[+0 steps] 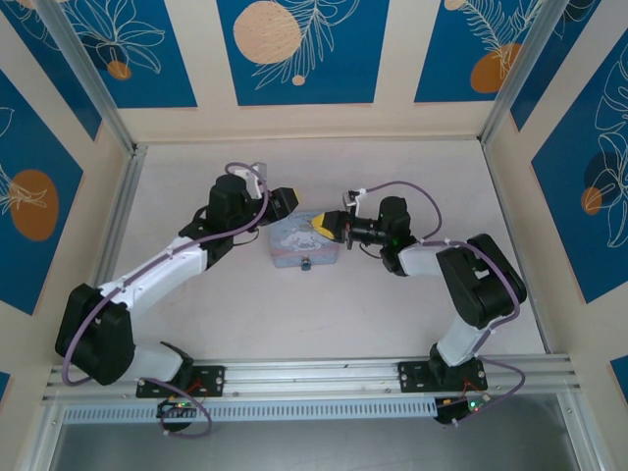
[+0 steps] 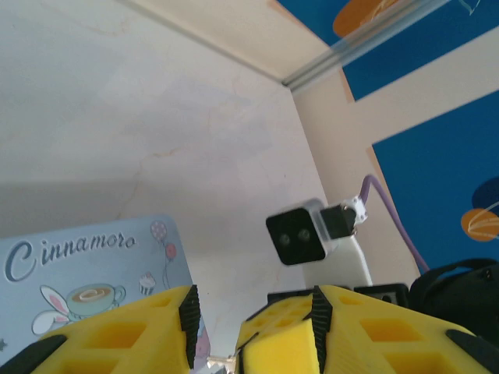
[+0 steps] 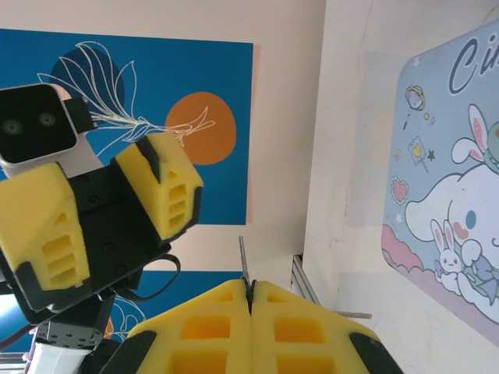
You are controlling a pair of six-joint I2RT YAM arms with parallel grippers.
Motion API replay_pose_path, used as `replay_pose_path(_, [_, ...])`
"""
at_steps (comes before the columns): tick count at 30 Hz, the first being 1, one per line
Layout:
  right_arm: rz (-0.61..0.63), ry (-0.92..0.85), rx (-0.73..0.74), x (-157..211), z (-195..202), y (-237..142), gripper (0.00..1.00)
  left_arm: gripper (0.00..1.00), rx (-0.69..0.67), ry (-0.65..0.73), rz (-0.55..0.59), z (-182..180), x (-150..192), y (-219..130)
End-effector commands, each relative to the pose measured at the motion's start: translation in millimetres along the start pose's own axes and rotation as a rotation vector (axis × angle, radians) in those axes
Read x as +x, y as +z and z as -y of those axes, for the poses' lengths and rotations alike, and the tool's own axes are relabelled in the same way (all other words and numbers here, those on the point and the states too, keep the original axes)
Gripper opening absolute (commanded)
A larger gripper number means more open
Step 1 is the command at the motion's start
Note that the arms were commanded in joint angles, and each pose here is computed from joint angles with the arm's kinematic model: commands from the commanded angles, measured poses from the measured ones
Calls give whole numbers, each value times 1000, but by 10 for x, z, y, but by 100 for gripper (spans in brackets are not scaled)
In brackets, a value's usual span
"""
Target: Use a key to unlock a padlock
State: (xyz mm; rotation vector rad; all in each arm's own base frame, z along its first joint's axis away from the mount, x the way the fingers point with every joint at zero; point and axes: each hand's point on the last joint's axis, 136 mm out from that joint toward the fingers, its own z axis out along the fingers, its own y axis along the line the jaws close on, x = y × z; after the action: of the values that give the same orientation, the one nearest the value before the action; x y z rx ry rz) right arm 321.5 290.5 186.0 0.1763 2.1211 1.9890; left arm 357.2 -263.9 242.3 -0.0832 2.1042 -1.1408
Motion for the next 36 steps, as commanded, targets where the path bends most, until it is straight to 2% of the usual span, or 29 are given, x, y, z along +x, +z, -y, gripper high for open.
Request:
replay_pose_path(1, [-23, -31, -24, 66, -108, -35, 0, 43, 21, -8, -125, -32, 217, 70])
replay_pose_path(8, [-30, -36, -47, 74, -209, 0, 0, 39, 66, -57, -155, -31, 307, 180])
replay_pose_path(19, [-31, -36, -56, 68, -246, 44, 0, 33, 61, -76, -175, -94, 401, 259])
replay_pose_path(31, [-19, -30, -53, 47, -217, 26, 0, 36, 37, -84, -177, -187, 450, 286])
replay_pose_path(36, [-15, -27, -58, 27, -217, 38, 0, 22, 61, -98, -171, -151, 449, 301])
